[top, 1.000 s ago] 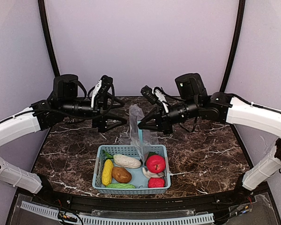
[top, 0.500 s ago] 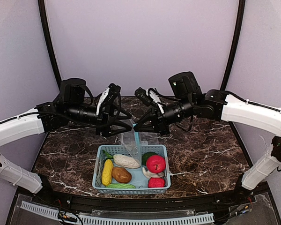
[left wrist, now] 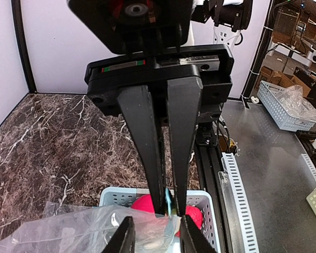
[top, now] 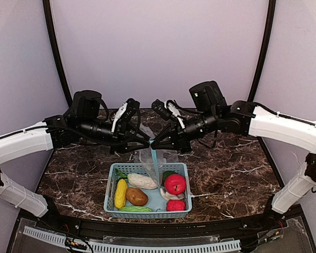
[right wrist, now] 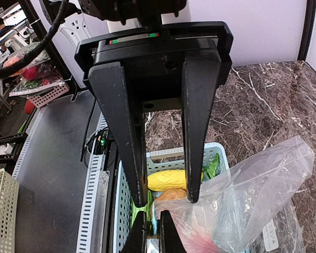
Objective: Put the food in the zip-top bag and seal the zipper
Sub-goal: Pass from the right arm to the left
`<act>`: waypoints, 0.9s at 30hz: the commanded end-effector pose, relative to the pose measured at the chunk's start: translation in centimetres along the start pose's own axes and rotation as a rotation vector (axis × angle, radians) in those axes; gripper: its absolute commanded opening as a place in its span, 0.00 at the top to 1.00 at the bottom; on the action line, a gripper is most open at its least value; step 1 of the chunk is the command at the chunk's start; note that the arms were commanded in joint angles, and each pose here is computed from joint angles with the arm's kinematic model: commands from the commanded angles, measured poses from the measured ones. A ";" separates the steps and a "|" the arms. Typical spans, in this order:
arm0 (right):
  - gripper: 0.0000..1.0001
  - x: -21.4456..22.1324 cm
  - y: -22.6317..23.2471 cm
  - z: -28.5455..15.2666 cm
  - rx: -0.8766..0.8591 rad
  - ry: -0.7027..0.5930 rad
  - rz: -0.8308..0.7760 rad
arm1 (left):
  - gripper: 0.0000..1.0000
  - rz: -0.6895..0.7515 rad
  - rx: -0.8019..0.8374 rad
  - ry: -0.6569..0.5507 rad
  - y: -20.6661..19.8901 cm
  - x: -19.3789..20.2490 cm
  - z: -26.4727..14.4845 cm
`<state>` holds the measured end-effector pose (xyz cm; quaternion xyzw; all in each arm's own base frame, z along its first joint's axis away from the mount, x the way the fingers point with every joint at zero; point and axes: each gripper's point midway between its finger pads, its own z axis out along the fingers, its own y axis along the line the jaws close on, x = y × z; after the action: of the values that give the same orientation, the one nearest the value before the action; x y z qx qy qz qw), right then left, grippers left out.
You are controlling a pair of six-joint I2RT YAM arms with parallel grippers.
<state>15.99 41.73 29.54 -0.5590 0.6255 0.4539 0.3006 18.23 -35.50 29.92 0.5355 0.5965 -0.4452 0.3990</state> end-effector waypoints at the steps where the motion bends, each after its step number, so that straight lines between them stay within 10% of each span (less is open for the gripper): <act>1: 1.00 -0.8 0.4 -0.1 -0.001 -0.020 -0.032 | 0.76 0.007 0.028 0.010 -0.8 -0.1 -0.1; 23: 1.00 -0.6 0.3 -0.5 0.028 -0.075 -0.019 | 0.99 0.006 -0.074 -0.007 0.4 -0.5 -0.3; 27: 1.00 -0.2 1.1 -0.5 -0.017 -0.063 -0.006 | 0.64 0.076 -0.143 -0.039 0.3 -1.8 -2.0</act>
<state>16.17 41.47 28.99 -0.5457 0.6282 0.4560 0.3156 18.89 -35.44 29.72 0.5251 0.6144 -0.4194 0.4133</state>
